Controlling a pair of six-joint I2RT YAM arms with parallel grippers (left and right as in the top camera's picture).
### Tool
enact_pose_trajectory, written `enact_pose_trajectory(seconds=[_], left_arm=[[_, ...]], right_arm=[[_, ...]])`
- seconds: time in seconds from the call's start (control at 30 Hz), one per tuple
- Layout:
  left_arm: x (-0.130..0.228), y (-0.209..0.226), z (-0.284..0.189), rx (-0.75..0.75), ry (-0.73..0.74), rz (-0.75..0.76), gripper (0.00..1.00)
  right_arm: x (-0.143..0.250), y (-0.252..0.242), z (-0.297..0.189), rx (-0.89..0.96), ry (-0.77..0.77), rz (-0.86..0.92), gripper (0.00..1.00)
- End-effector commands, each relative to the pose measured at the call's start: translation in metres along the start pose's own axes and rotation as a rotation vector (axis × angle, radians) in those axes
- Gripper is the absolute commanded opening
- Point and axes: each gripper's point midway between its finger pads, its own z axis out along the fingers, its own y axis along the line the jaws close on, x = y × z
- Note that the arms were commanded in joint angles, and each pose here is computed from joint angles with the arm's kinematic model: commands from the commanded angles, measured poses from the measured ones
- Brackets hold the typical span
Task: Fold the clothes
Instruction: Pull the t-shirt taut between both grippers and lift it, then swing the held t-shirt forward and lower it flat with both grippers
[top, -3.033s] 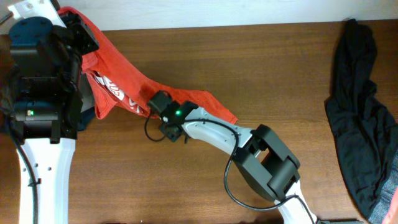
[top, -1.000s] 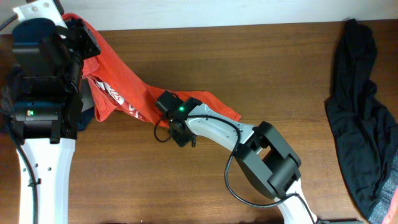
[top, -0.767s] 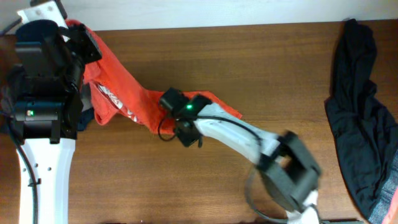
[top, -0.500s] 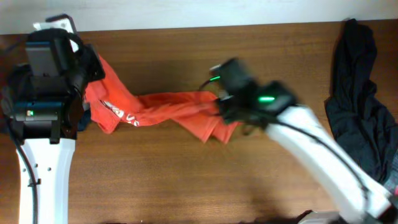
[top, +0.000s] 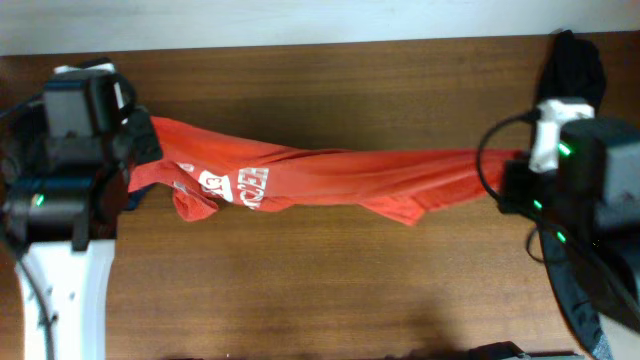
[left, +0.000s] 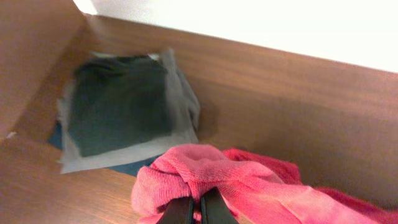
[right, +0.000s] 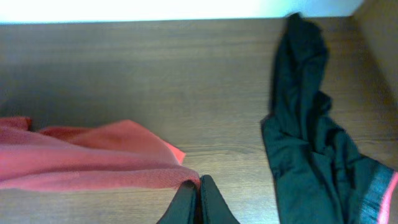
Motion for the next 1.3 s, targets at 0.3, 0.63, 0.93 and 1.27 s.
enact_pose_trajectory(seconds=[0.3, 0.63, 0.93, 1.27], left_arm=[[-0.021, 0.066, -0.117, -0.047, -0.291, -0.146, 0.01], [-0.030, 0.056, -0.157, 0.060, -0.396, -0.155, 0.01], [-0.069, 0.012, -0.068, 0.218, -0.300, -0.118, 0.01], [-0.124, -0.087, 0.033, 0.615, -0.359, -0.020, 0.01]], right_arm=[[-0.029, -0.057, -0.089, 0.159, -0.246, 0.096, 0.04], [-0.047, -0.069, -0.108, 0.226, -0.304, 0.097, 0.04], [-0.062, -0.031, 0.041, 0.089, 0.027, -0.022, 0.04], [-0.086, -0.018, 0.173, 0.080, 0.089, -0.086, 0.04]])
